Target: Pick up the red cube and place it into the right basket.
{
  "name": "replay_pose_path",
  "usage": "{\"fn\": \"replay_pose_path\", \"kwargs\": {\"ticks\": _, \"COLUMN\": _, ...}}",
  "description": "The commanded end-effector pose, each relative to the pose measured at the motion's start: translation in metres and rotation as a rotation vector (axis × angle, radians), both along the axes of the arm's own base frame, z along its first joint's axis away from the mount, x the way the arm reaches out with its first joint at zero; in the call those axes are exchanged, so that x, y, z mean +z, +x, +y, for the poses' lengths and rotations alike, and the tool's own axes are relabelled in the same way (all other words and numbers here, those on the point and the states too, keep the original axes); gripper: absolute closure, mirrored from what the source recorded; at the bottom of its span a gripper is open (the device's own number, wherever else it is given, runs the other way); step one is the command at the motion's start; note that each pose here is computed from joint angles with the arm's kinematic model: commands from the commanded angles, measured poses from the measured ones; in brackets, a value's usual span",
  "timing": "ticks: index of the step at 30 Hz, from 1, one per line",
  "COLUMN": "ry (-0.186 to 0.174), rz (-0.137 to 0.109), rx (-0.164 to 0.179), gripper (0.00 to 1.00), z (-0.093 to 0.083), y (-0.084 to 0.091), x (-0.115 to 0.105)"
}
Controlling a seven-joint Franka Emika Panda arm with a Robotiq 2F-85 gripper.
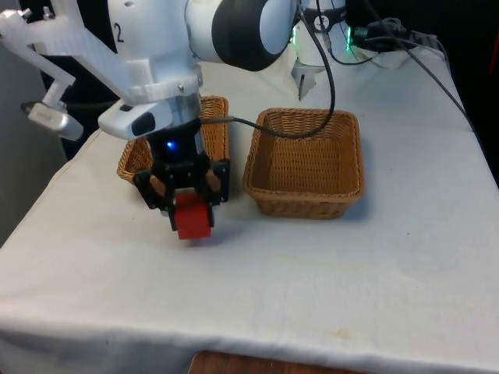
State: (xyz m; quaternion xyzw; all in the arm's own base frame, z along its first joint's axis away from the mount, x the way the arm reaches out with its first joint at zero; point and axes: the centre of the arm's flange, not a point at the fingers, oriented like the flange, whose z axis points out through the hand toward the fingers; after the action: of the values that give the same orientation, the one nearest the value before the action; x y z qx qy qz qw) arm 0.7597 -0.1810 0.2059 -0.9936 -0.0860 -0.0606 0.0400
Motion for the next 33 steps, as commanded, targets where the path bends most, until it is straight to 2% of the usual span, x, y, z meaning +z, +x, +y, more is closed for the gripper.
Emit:
{"fn": "replay_pose_path", "kwargs": {"ticks": 1, "ry": 0.003, "rz": 0.008, "rx": 0.001, "gripper": 0.96, "z": -0.004, "y": -0.001, "x": 0.006}}
{"fn": "replay_pose_path", "kwargs": {"ticks": 2, "ry": -0.002, "rz": 0.001, "rx": 0.0, "gripper": 0.96, "z": -0.002, "y": 0.0, "x": 0.002}}
{"fn": "replay_pose_path", "kwargs": {"ticks": 3, "ry": 0.002, "rz": 0.011, "rx": 0.001, "gripper": 0.96, "z": -0.006, "y": -0.002, "x": 0.008}}
{"fn": "replay_pose_path", "kwargs": {"ticks": 7, "ry": -0.007, "rz": 0.016, "rx": -0.001, "gripper": 0.96, "z": -0.014, "y": -0.004, "x": 0.021}}
{"fn": "replay_pose_path", "kwargs": {"ticks": 11, "ry": -0.017, "rz": 0.017, "rx": -0.002, "gripper": 0.96, "z": -0.02, "y": -0.006, "x": 0.034}}
{"fn": "replay_pose_path", "kwargs": {"ticks": 12, "ry": -0.019, "rz": 0.011, "rx": -0.005, "gripper": 0.96, "z": -0.02, "y": -0.005, "x": 0.031}}
{"fn": "replay_pose_path", "kwargs": {"ticks": 13, "ry": -0.02, "rz": 0.018, "rx": -0.002, "gripper": 0.96, "z": -0.022, "y": -0.006, "x": 0.036}}
{"fn": "replay_pose_path", "kwargs": {"ticks": 21, "ry": -0.03, "rz": 0.023, "rx": -0.005, "gripper": 0.96, "z": -0.034, "y": -0.011, "x": 0.057}}
{"fn": "replay_pose_path", "kwargs": {"ticks": 23, "ry": -0.034, "rz": 0.018, "rx": -0.007, "gripper": 0.96, "z": -0.037, "y": -0.011, "x": 0.06}}
{"fn": "replay_pose_path", "kwargs": {"ticks": 29, "ry": -0.036, "rz": 0.024, "rx": -0.015, "gripper": 0.96, "z": -0.048, "y": -0.019, "x": 0.084}}
{"fn": "replay_pose_path", "kwargs": {"ticks": 32, "ry": -0.036, "rz": 0.023, "rx": -0.021, "gripper": 0.96, "z": -0.051, "y": -0.023, "x": 0.092}}
{"fn": "replay_pose_path", "kwargs": {"ticks": 33, "ry": -0.029, "rz": 0.027, "rx": -0.019, "gripper": 0.96, "z": -0.051, "y": -0.022, "x": 0.088}}
